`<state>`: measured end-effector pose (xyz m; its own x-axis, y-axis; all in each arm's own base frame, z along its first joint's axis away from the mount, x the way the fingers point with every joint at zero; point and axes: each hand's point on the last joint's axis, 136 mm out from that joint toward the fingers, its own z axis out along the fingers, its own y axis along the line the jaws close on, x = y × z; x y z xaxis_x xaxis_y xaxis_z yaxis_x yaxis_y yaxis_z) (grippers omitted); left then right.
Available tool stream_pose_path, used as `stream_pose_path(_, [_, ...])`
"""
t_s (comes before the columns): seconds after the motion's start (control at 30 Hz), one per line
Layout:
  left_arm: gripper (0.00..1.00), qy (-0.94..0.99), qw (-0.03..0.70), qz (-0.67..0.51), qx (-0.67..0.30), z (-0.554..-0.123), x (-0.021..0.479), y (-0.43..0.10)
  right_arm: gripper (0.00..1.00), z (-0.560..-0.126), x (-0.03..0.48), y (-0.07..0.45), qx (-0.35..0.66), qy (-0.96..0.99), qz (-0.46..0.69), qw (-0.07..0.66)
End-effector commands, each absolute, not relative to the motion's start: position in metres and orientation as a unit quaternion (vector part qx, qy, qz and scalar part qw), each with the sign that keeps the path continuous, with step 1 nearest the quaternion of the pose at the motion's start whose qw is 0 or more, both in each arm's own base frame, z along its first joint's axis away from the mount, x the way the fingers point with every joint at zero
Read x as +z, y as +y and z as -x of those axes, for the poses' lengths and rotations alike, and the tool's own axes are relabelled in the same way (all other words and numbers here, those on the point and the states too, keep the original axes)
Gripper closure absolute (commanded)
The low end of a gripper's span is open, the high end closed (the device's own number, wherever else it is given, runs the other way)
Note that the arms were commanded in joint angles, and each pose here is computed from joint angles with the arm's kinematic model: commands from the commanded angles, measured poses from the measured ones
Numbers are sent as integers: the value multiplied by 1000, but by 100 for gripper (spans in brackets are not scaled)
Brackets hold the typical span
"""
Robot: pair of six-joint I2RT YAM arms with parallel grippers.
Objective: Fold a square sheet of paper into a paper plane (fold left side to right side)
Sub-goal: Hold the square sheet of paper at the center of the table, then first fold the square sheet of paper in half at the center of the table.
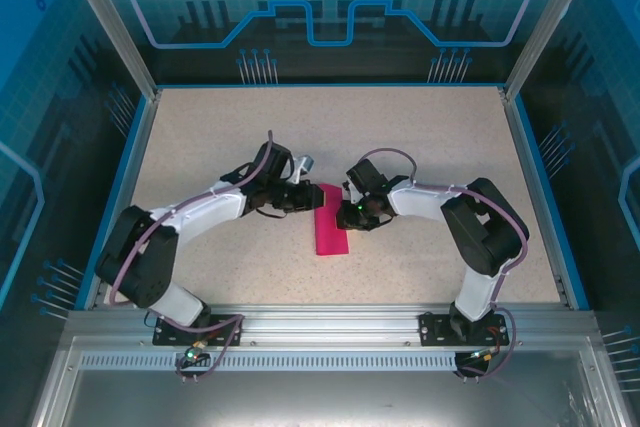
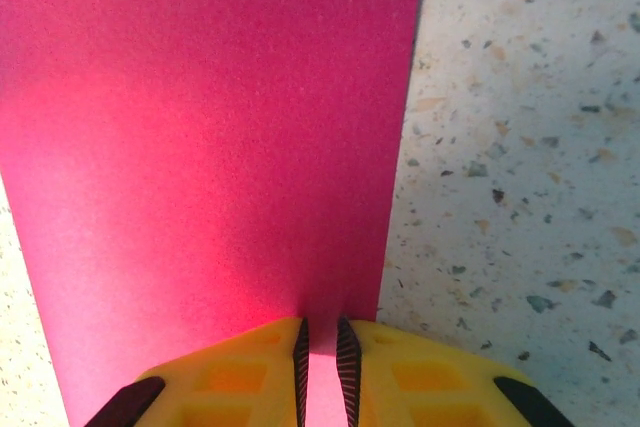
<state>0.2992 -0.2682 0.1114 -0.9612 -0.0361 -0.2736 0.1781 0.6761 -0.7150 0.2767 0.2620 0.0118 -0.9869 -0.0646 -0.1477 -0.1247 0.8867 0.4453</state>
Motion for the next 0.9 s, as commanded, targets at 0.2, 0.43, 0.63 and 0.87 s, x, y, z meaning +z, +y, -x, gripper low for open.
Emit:
stream_pose_path(0.2, [78, 917, 58, -25, -394, -292, 53, -280, 80, -256, -17, 245, 178, 982, 54, 20])
stream_pose_path(0.43, [79, 937, 52, -2, -344, -293, 20, -262, 80, -254, -18, 244, 174, 983, 57, 16])
stream_pose_path(0.63, [79, 943, 50, 2, -328, -291, 11, -251, 80, -251, -21, 242, 170, 984, 60, 8])
stream_pose_path(0.87, [79, 947, 53, 10, -318, -290, 7, -231, 80, -249, -24, 240, 167, 984, 60, 6])
